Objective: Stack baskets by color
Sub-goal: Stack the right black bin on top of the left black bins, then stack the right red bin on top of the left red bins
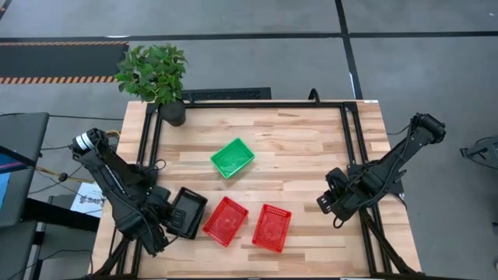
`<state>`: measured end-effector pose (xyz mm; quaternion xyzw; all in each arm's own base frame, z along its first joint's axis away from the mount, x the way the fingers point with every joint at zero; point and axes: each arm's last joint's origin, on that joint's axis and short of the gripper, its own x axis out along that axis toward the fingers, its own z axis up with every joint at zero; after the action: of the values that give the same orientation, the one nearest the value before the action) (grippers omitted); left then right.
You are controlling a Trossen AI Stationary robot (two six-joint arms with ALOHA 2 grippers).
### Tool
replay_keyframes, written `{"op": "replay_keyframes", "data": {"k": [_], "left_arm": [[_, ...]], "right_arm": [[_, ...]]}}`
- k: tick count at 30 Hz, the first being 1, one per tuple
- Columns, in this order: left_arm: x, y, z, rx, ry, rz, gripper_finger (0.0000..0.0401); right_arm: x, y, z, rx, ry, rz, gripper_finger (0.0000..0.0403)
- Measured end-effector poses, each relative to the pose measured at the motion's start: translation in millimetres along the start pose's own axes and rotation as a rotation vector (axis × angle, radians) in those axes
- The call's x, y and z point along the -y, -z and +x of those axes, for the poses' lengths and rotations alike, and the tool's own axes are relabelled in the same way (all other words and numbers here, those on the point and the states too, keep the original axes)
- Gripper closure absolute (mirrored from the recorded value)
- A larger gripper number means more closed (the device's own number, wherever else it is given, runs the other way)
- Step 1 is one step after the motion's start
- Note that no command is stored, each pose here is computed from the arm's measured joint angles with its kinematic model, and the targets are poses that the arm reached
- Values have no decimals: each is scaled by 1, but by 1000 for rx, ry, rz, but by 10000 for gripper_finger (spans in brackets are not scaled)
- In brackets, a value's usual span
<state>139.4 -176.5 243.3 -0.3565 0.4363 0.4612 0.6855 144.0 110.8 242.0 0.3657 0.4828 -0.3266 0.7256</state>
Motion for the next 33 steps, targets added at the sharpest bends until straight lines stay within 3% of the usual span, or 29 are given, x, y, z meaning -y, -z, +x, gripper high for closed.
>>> {"op": "replay_keyframes", "data": {"k": [6, 12, 27, 33], "left_arm": [[0, 2, 5, 1, 13, -6, 401], [9, 4, 5, -18, 99, -47, 394], [16, -6, 8, 45, 141, -84, 294], [9, -20, -8, 51, 254, -131, 280]], "right_arm": [[0, 0, 0, -1, 0, -7, 233], [0, 0, 0, -3, 0, -21, 233], [0, 0, 0, -3, 0, -27, 233], [0, 0, 0, -6, 0, -26, 233]]}}
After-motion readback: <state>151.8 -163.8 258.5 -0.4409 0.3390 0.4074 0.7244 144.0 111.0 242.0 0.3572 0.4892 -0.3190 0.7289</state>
